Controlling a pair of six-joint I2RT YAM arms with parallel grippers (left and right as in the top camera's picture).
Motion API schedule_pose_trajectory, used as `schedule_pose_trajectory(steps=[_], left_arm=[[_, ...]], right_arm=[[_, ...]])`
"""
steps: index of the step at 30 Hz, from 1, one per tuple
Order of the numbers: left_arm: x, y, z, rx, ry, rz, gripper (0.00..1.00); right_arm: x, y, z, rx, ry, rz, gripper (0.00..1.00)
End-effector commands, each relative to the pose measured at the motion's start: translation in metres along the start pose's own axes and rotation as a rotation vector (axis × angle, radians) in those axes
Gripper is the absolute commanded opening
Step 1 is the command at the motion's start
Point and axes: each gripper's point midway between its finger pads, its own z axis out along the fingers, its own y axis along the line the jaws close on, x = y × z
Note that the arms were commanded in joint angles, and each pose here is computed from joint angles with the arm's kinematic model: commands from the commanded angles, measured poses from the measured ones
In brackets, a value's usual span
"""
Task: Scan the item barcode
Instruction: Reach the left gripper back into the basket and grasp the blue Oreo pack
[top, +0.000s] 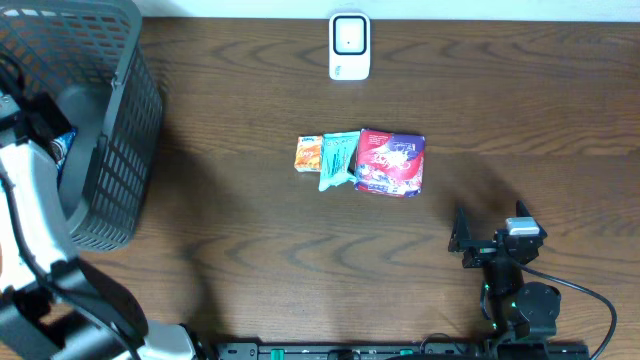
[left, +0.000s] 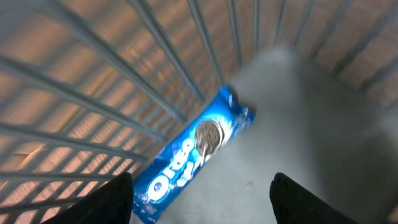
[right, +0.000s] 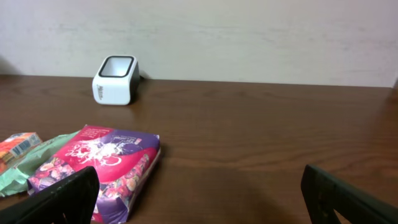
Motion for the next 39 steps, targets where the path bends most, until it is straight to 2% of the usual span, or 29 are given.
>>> schedule_pose_trajectory(steps=[1,8,17,23,39], left_arm=[[0.015,0.010,0.022,-0.076,0.067,0.130,0.70],[0.045,0.003,0.066,-0.086,0.180,0.258,0.67],[0.067,0.010,0.103,-0.092,0.243,0.253,0.60],[0.082,-0.006,0.119,0.037,0.265,0.280,0.60],[0.079,0.004,0.134,0.029,0.223,0.274,0.61]], right_arm=[[0.000,0.000,0.000,0.001,0.000,0.010,0.99],[0.000,0.000,0.000,0.001,0.000,0.010,0.99],[0.000,0.000,0.000,0.001,0.000,0.010,0.99],[0.000,0.000,0.000,0.001,0.000,0.010,0.99],[0.000,0.000,0.000,0.001,0.000,0.010,0.99]])
